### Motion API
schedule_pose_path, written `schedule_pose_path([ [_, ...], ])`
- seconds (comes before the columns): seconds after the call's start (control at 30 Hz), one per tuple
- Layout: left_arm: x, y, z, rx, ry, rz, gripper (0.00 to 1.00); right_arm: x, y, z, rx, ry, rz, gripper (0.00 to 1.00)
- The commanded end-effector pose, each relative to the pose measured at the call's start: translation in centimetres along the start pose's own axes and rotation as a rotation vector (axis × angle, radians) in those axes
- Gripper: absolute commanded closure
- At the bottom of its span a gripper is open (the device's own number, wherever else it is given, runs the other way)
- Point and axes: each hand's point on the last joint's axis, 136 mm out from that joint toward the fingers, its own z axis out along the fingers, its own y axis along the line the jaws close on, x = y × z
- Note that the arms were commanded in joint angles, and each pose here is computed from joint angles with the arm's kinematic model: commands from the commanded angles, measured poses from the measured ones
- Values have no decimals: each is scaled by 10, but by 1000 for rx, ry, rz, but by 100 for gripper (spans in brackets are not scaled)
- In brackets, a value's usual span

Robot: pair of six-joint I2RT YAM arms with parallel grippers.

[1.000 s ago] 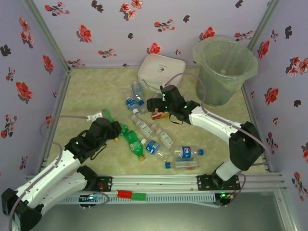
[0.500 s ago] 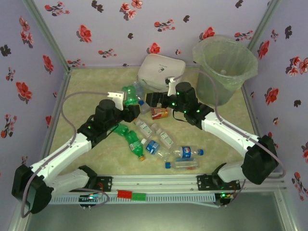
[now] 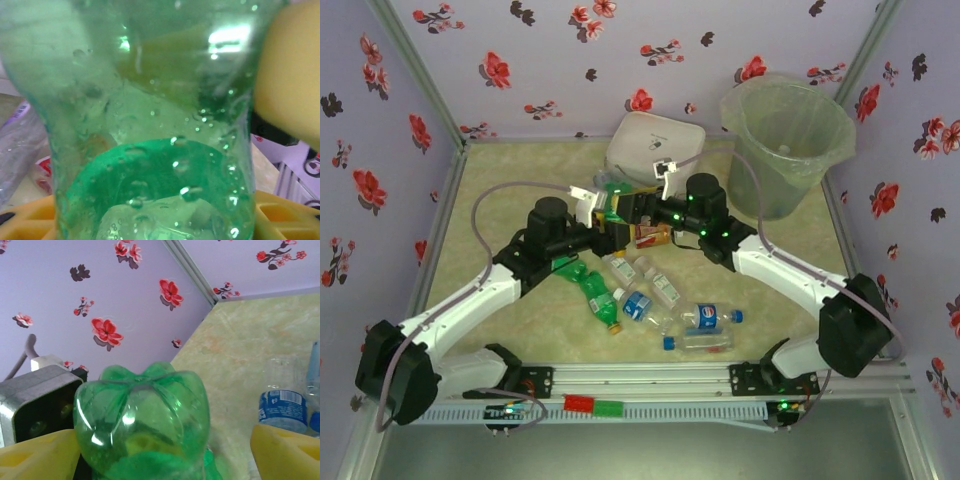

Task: Put the plastic bottles in the bin

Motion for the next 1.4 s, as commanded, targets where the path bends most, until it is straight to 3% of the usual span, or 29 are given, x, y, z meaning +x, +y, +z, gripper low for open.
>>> schedule_pose_path([
  [0.0,-19,-25,-1,115,-29,21,71,-1,4,5,-50,-5,12,17],
  [0.23,-18,-28,-1,129,-24,28,71,4,1,11,-62,11,39,30],
  [0.37,-17,-28,-1,127,-23,28,65,5,-2,12,-54,9,40,46],
  [0.47,-17,-27,0,126,-22,28,47,3,-6,11,-29,-1,34,51],
  [0.57,-17,-25,1,119,-24,27,11,-2,-19,7,37,-13,28,51],
  [0.63,-16,-22,2,107,-26,22,0,-10,-33,2,92,-26,8,52],
  [0.83,-12,-8,1,47,-58,-3,0,-57,-80,-27,271,-108,-29,53],
  [0.97,-9,26,-5,-111,-123,-57,0,-108,-91,-56,375,-179,-81,53],
  [1.13,-12,87,-29,-355,-279,-217,0,-183,-91,-96,495,-308,-179,53],
  [1.27,-3,126,-54,-456,-409,-353,0,-241,-90,-138,622,-440,-252,54],
  [1.37,14,148,-69,-499,-446,-439,0,-274,-98,-170,763,-530,-315,54],
])
